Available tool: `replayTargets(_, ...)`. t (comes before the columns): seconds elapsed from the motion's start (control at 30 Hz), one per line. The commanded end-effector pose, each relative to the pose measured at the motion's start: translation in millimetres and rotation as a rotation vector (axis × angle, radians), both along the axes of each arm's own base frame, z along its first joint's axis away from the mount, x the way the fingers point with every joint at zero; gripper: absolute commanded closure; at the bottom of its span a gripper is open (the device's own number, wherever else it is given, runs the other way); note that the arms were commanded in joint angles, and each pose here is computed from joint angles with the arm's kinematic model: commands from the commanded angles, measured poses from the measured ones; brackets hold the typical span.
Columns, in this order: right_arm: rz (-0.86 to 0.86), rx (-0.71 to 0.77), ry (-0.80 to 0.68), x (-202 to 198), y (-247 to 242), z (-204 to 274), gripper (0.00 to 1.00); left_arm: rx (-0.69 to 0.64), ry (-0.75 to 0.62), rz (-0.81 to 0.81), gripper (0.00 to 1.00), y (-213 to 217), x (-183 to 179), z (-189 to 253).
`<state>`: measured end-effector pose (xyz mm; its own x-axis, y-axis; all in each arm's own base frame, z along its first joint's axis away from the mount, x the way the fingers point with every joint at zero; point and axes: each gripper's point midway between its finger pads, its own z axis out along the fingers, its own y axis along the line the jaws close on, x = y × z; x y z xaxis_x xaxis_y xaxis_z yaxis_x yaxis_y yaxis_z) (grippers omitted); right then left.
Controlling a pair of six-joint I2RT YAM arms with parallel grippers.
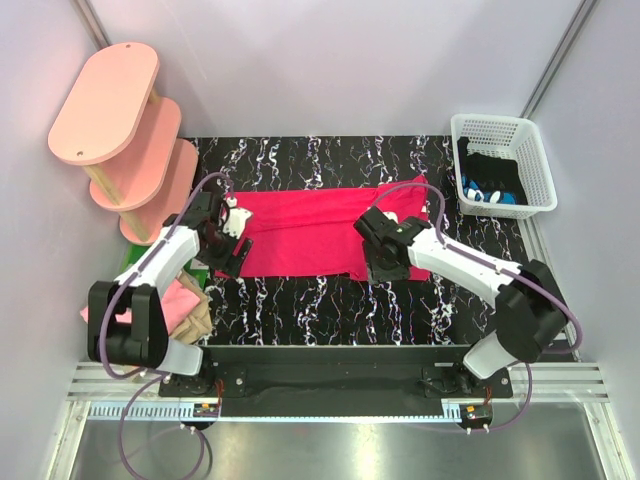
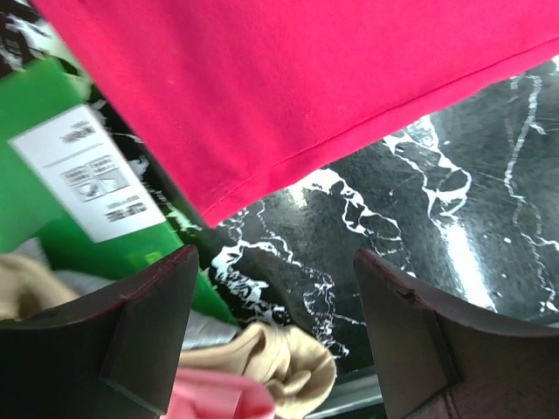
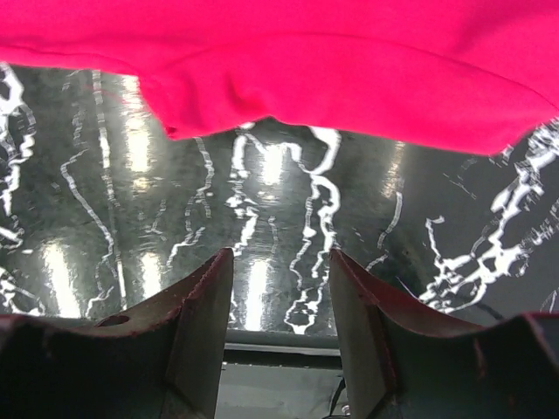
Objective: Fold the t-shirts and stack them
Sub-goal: Grap the side of the flattened tshirt closest away from the robot with both arms
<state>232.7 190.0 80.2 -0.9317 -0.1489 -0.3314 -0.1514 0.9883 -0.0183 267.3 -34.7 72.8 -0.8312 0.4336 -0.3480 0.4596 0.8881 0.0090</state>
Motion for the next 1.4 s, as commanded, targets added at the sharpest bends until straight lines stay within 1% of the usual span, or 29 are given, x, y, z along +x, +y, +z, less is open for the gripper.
replayTargets(0.0,-0.104,-0.006,-0.094,8.6,-12.5,5.4,0.44,0.02,-0.003,0.033,0.23,4.2,9.4,-19.2)
replayTargets(0.2,-0.088,0.024,-0.091,17.3,2.4,-2.0,0.44,0.026,0.015,0.054,0.23,5.3,10.8,-28.7)
replayTargets(0.33,-0.08,-0.05,-0.107,21.1,-0.2,-17.3,0.44,0.031,0.017,0.063,0.23,6.4,9.6,-29.9)
replayTargets(0.4,-0.068,-0.054,-0.111,22.7,2.5,-23.2,0.43,0.037,0.014,0.064,0.23,7.8,7.2,-30.4)
replayTargets(0.5,-0.034,-0.07,-0.111,27.9,12.0,-28.7,0.43,0.062,0.01,0.058,0.22,12.3,5.9,-32.3)
replayTargets(0.67,0.026,-0.098,-0.12,39.7,33.5,-33.1,0.43,0.099,-0.012,0.066,0.23,19.2,14.8,-32.9)
replayTargets(0.73,0.044,-0.102,-0.115,40.2,40.4,-35.6,0.43,0.102,-0.011,0.068,0.25,19.8,18.7,-34.5)
replayTargets(0.77,0.05,-0.103,-0.115,40.2,42.8,-36.0,0.43,0.1,-0.013,0.069,0.27,19.2,20.8,-34.6)
replayTargets(0.83,0.06,-0.105,-0.115,40.0,47.0,-37.1,0.43,0.099,-0.004,0.078,0.41,19.6,23.5,-36.6)
replayTargets(0.9,0.065,-0.113,-0.115,39.7,47.9,-39.2,0.43,0.095,-0.002,0.076,0.53,18.6,26.2,-37.7)
replayTargets(0.93,0.064,-0.115,-0.118,41.1,47.7,-38.7,0.43,0.093,-0.001,0.079,0.61,18.0,27.8,-37.8)
replayTargets(0.97,0.065,-0.116,-0.119,41.7,47.9,-39.2,0.43,0.086,0.006,0.077,0.63,16.6,28.4,-39.5)
replayTargets(1.1,0.076,-0.138,-0.123,45.4,47.4,-41.6,0.43,0.081,0.009,0.084,0.6,15.4,31.9,-41.5)
replayTargets(1.13,0.079,-0.137,-0.123,45.9,48.1,-41.4,0.43,0.08,0.009,0.085,0.56,15.3,32.2,-41.9)
replayTargets(1.23,0.083,-0.15,-0.128,49.9,49.5,-43.1,0.44,0.079,0.009,0.084,0.51,15.0,32.3,-42.6)
replayTargets(1.33,0.087,-0.163,-0.125,53.2,51.2,-48.4,0.45,0.08,0.01,0.083,0.52,15.1,32.0,-43.4)
replayTargets(1.37,0.086,-0.168,-0.122,53.8,50.7,-49.7,0.46,0.079,0.009,0.081,0.56,14.9,31.7,-43.0)
